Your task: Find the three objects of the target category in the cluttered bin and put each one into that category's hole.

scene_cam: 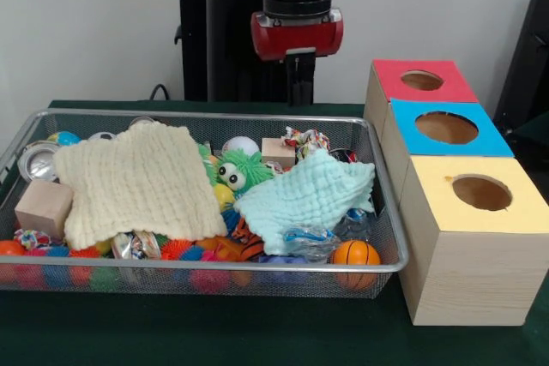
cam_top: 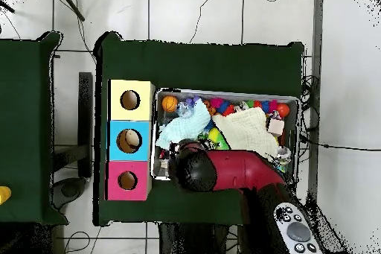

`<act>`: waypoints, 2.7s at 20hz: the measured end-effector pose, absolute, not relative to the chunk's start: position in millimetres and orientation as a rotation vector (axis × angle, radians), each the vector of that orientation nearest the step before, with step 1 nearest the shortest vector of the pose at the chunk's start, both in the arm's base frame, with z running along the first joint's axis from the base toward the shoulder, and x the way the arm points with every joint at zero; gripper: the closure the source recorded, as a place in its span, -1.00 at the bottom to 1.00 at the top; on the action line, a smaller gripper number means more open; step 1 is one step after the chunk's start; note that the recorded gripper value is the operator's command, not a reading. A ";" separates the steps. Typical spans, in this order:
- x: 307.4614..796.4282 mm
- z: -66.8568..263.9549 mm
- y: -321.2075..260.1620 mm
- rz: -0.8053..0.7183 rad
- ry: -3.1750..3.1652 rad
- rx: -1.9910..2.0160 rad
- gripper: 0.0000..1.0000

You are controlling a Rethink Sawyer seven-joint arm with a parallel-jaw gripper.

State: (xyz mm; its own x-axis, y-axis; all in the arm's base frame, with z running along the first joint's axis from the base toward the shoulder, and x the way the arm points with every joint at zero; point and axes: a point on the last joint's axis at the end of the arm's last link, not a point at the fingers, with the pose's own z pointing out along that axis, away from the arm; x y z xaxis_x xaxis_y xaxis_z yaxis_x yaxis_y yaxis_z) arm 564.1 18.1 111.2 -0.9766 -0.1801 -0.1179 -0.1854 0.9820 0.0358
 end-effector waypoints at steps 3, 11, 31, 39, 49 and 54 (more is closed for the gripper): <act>564.8 110.0 29.6 0.067 2.983 -0.341 -1.00; 568.7 110.7 66.2 0.070 2.917 -0.428 -1.00; 563.7 58.8 56.5 0.113 2.818 -0.388 -1.00; 547.0 37.0 44.2 0.104 2.855 -0.378 -1.00; 518.6 30.4 24.0 -0.048 2.919 -0.396 -1.00; 504.6 30.6 21.0 -0.137 2.950 -0.401 -1.00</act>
